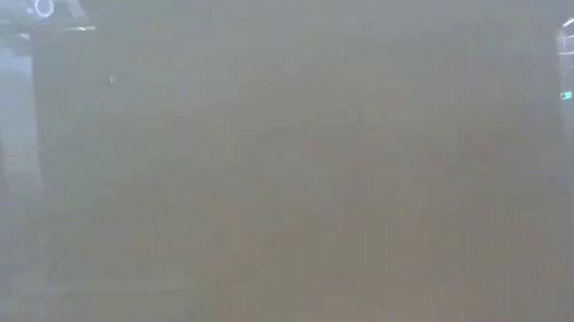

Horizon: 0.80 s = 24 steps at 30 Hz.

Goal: Sort blocks by size
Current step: Put the large blue game piece into the transparent bin

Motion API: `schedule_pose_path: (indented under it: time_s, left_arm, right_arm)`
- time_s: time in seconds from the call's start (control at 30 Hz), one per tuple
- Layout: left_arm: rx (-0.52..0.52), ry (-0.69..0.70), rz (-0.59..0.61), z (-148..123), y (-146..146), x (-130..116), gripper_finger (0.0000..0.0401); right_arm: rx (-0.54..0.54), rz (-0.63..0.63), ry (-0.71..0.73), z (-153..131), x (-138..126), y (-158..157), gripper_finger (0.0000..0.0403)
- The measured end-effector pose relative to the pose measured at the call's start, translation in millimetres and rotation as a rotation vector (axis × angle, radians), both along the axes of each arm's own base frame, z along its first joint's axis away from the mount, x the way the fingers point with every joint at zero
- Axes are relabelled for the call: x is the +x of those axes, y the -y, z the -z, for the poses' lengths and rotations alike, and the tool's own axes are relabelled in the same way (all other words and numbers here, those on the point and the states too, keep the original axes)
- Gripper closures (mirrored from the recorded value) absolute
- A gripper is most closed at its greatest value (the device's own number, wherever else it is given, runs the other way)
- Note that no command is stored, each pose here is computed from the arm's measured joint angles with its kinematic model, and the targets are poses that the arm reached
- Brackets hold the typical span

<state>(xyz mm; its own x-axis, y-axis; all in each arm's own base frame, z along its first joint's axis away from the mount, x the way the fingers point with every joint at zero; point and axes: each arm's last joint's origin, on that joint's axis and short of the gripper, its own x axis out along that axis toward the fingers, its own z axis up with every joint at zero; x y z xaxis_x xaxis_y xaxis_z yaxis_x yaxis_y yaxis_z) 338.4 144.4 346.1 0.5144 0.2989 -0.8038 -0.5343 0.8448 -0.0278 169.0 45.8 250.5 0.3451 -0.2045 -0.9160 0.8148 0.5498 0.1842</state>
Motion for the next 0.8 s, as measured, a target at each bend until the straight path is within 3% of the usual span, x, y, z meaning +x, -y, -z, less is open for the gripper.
schedule_pose_path:
  time_s: [0.2,0.4,0.57,0.8]
  left_arm:
    - [0.003,0.089,-0.059,8.9,42.5,-49.0,0.0210]
    - [-0.039,0.150,-0.132,31.6,80.7,-101.8,0.0210]
    - [-0.095,0.224,-0.117,47.6,107.7,-132.2,0.0210]
    - [-0.139,0.275,-0.067,56.1,128.2,-157.1,0.0210]
  right_arm:
    - [-0.086,-0.194,0.038,-13.2,-15.4,10.4,0.0216]
    - [-0.227,-0.422,0.022,-15.4,-7.0,20.2,0.0207]
    - [-0.223,-0.575,-0.076,-2.6,11.0,27.8,0.0176]
    - [-0.243,-0.923,-0.302,26.9,33.9,30.8,0.0117]
